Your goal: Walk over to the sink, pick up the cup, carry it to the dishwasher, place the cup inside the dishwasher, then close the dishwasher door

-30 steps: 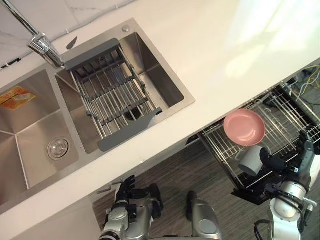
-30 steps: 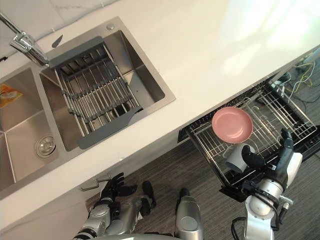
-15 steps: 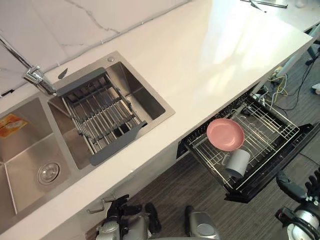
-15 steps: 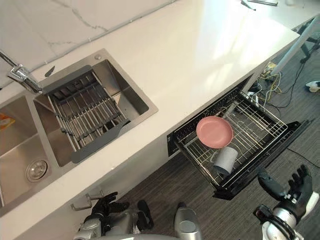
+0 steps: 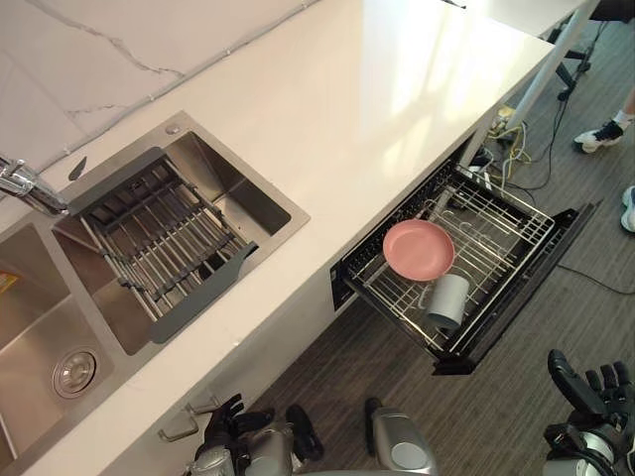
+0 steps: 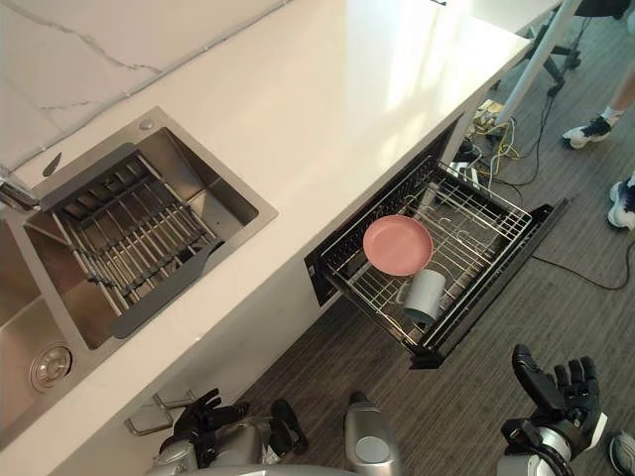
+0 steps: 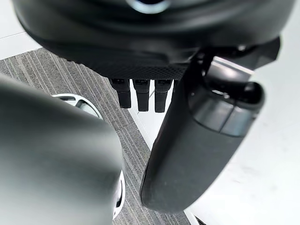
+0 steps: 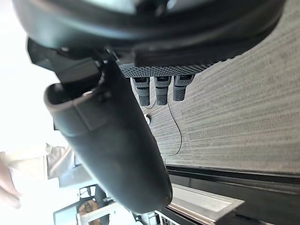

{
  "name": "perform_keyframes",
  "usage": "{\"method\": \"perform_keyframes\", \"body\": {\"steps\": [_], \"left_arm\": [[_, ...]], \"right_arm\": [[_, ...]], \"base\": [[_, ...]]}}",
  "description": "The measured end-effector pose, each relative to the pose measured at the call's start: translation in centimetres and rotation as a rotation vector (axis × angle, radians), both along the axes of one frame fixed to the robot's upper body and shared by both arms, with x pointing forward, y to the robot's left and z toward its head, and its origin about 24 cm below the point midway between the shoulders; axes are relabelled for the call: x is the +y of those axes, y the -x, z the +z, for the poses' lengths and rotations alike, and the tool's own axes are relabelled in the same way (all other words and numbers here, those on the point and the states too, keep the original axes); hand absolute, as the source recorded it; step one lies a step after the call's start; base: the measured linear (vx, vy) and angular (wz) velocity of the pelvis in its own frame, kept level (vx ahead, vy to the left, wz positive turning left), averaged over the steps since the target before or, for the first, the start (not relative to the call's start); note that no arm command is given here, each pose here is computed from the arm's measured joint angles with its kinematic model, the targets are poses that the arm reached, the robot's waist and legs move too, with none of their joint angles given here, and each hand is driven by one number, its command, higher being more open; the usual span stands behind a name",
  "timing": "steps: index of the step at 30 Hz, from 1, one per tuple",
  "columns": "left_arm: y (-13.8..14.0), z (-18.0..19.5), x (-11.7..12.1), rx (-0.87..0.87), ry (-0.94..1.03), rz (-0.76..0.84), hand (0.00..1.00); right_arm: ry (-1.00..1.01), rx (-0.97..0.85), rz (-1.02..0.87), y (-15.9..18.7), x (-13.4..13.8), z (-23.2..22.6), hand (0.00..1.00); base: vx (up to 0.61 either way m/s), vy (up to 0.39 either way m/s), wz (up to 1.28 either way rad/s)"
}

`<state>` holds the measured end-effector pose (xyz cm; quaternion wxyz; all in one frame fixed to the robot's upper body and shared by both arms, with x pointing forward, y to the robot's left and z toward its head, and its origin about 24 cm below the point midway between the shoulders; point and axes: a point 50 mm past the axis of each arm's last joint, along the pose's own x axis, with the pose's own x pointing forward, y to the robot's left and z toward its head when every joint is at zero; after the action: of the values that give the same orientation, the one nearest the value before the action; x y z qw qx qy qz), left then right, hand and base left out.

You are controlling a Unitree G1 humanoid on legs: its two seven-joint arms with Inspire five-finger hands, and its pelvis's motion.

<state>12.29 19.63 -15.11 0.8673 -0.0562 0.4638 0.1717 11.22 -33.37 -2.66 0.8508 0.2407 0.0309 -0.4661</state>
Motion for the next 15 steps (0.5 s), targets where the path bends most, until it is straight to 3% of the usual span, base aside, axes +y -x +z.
{"method": "perform_keyframes", "body": {"steps": [6, 15], "left_arm": [[-0.1, 0.0, -0.3, -0.015, 0.003, -0.025, 0.9], [-1.2, 0.5, -1.9, -0.093, -0.02, -0.225, 0.9]], "right_arm": [[0.007, -0.072, 0.12, -3.0, 0.0, 0.8, 0.9], [0.043, -0.067, 0.276, -5.9, 0.1, 1.1, 0.9]], "base": [[0.01, 0.002, 0.05], [-0.01, -0.003, 0.24]]}}
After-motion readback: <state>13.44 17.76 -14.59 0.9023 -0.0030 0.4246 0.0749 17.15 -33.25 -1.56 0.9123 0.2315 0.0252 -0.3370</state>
